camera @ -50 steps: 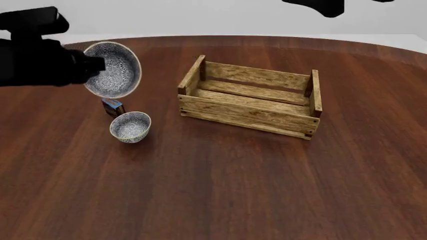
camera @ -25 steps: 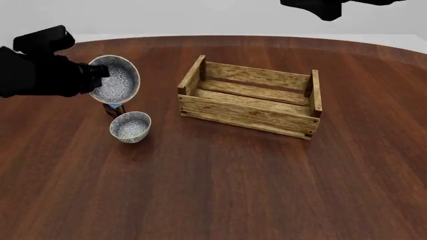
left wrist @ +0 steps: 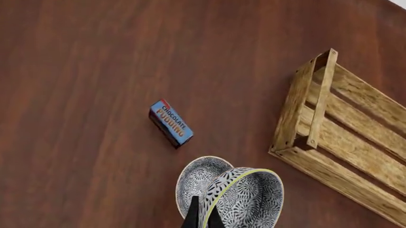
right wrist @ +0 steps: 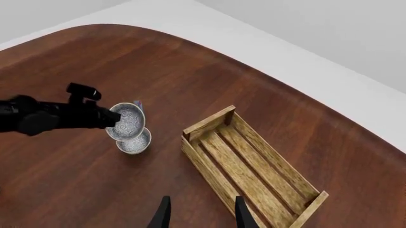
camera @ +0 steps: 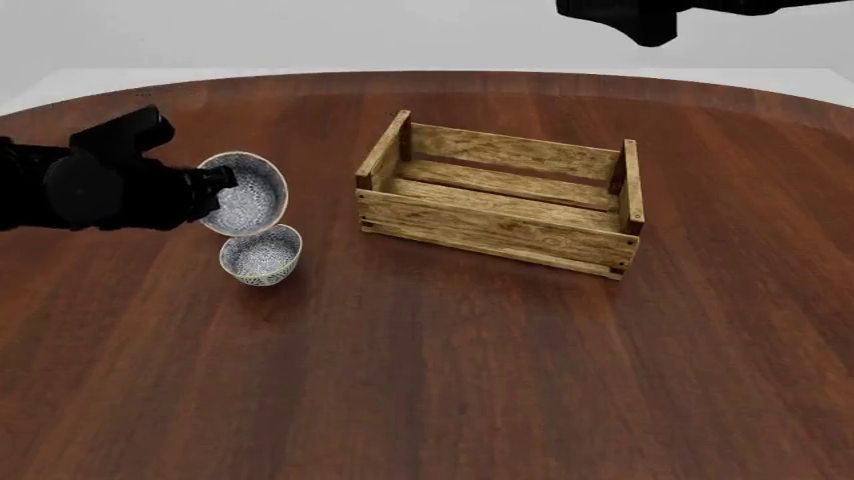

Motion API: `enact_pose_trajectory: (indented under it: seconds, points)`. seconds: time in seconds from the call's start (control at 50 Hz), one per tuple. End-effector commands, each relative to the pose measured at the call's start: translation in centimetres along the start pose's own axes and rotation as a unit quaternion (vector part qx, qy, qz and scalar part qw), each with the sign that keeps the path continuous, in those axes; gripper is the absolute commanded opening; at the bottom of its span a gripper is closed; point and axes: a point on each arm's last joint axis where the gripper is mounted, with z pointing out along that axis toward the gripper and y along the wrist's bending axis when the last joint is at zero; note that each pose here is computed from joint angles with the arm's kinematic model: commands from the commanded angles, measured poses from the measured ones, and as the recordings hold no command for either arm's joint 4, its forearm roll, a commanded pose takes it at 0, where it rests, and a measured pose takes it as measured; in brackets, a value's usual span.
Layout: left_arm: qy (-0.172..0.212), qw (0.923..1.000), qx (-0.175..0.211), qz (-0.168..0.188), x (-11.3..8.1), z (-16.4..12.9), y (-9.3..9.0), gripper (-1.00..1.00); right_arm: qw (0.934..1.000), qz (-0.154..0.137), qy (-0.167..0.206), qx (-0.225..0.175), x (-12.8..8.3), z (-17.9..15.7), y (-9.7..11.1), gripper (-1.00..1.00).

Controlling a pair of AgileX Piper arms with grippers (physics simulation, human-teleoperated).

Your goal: Stack the right bowl on the left bowl and place them in the tray.

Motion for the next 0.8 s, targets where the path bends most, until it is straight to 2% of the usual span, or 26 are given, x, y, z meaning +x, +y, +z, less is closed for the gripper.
enact_pose_trajectory:
  seconds: [0.02,0.26,0.4,0.58,0.64,0.74,0.8]
  points:
    - [0.006,0.9999,-0.003,-0.011,0.7,1.6,0.4,-1.0,0.9997,0.008,-0.021,-0.001,0.2,-1.7,0.2,1.0]
    - [0.016,0.9996,-0.005,-0.024,1.8,2.9,0.6,-1.0,0.9997,0.008,-0.022,0.0,0.2,-1.8,0.1,1.0]
    - [0.027,0.9992,-0.005,-0.028,3.1,3.8,0.7,-1.0,0.9997,0.006,-0.023,-0.002,0.2,-2.0,0.2,1.0]
    - [0.029,0.9989,-0.011,-0.034,3.4,4.4,1.2,-1.0,0.9997,0.006,-0.023,-0.002,0.2,-2.0,0.2,1.0]
    - [0.036,0.9985,-0.008,-0.042,4.2,4.7,1.0,-1.0,0.9997,0.006,-0.022,-0.003,0.3,-1.9,0.3,1.0]
    - [0.032,0.9987,-0.011,-0.037,3.9,4.6,1.3,-1.0,0.9997,0.005,-0.022,-0.003,0.3,-1.8,0.3,1.0]
    - [0.031,0.9989,-0.005,-0.033,4.0,4.2,0.9,-1.0,0.9997,0.005,-0.022,-0.003,0.3,-1.9,0.3,1.0]
